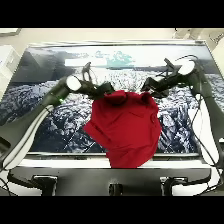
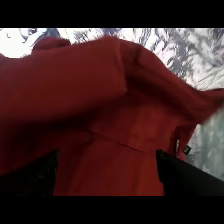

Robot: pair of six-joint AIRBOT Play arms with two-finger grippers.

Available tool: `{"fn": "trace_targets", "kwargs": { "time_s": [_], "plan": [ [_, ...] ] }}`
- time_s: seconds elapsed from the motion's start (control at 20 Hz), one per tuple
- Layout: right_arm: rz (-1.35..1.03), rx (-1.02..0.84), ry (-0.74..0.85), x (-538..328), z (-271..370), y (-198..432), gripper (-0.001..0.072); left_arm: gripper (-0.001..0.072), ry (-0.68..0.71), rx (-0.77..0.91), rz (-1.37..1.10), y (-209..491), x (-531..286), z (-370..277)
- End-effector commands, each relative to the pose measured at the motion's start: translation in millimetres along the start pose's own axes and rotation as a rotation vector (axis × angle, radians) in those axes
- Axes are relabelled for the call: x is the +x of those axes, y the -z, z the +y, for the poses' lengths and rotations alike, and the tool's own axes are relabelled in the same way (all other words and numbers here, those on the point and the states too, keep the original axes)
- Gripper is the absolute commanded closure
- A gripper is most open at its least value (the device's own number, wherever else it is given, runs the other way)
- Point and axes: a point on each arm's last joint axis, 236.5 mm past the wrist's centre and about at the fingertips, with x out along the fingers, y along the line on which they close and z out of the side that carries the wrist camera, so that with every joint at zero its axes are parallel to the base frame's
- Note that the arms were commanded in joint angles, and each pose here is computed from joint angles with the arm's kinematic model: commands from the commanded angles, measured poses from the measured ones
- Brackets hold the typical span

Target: Fold the clothes and pants, and hang the long-sleeved shirts on hangers.

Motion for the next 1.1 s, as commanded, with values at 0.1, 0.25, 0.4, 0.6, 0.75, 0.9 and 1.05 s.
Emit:
{"fn": "trace_targets", "kwargs": {
  "time_s": [0.1,0.25,0.4,0.6,0.75,0.9,1.05],
  "plan": [
    [0.2,0.15,0.22,-86.6,-123.4,53.3,0.0045,-0.0002,-0.177,-0.034,0.329,19.4,-110.5,119.9],
    [0.31,0.25,0.226,-87.4,-156.2,121.3,0.0042,-0.0002,-0.323,-0.129,0.41,54.5,-138.9,188.9],
    [0.401,0.277,0.18,-46.8,-162.4,203.2,0.0014,-0.0001,-0.272,-0.18,0.458,107.0,-106.6,206.2],
    [0.541,0.33,0.08,-14.1,-155.1,277.6,0.0014,-0.0001,-0.121,-0.234,0.438,147.4,-52.9,192.3],
    [0.573,0.344,0.043,-9.2,-148.9,291.4,0.0014,0.0,-0.083,-0.214,0.434,156.4,-37.5,183.1],
    [0.545,0.345,0.047,-5.4,-150.9,286.5,0.0016,0.0,-0.062,-0.222,0.432,159.2,-25.5,173.3],
    [0.497,0.386,0.002,8.1,-144.4,283.5,0.0018,0.0404,-0.05,-0.212,0.424,161.0,-16.0,163.0]
  ]
}}
